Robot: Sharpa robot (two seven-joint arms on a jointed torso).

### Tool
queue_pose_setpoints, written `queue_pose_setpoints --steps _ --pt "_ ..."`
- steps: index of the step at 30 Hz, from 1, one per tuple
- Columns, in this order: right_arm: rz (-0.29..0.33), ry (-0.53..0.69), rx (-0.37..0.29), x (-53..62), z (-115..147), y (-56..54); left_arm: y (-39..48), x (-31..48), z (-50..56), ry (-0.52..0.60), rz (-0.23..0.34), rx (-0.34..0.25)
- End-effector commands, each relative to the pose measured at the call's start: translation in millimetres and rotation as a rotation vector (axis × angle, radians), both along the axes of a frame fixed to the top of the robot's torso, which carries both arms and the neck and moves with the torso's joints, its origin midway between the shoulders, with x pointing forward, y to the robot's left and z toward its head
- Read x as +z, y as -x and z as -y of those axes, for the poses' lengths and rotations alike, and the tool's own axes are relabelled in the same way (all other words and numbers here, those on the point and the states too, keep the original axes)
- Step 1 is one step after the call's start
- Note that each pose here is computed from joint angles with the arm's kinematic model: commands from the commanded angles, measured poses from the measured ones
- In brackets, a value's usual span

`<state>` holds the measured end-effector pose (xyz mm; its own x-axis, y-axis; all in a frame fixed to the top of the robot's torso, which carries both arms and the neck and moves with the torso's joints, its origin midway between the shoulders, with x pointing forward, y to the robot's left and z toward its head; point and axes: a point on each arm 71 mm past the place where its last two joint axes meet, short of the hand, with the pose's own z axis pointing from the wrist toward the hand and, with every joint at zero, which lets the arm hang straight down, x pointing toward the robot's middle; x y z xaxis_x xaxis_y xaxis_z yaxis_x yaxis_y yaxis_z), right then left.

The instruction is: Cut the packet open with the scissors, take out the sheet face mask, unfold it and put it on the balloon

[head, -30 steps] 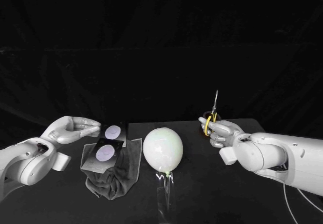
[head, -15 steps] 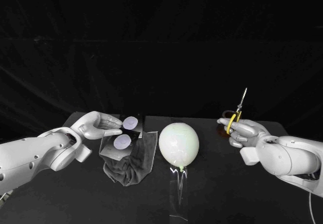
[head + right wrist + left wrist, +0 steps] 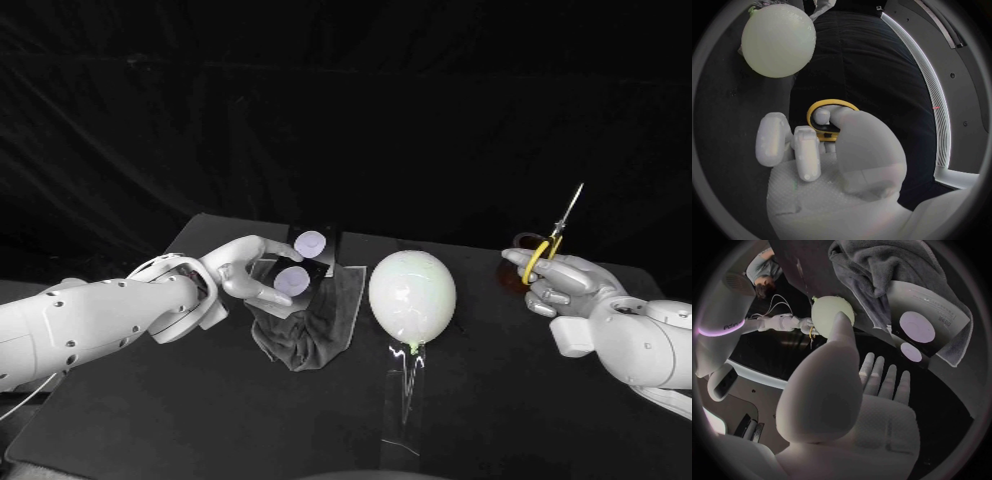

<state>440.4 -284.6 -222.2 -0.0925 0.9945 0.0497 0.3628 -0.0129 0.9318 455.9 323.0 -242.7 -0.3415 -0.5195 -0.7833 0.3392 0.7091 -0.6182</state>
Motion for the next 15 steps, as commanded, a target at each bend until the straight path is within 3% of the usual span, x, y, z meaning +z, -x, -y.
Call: queue_pose_setpoints --steps 1,7,15 --pt "0.013 -0.012 0.014 0.4 -2 0.6 0.8 -3.6 3.8 -0.155 0.085 -0.045" --pt "0.009 -0.011 0.016 -0.6 -2 1.7 -0.6 -12.4 3.1 -0.238 0.095 -0.051" --pt "0.007 -0.007 0.017 -1.0 -1 2.2 -5.5 -18.4 0.0 -0.303 0.094 -0.050"
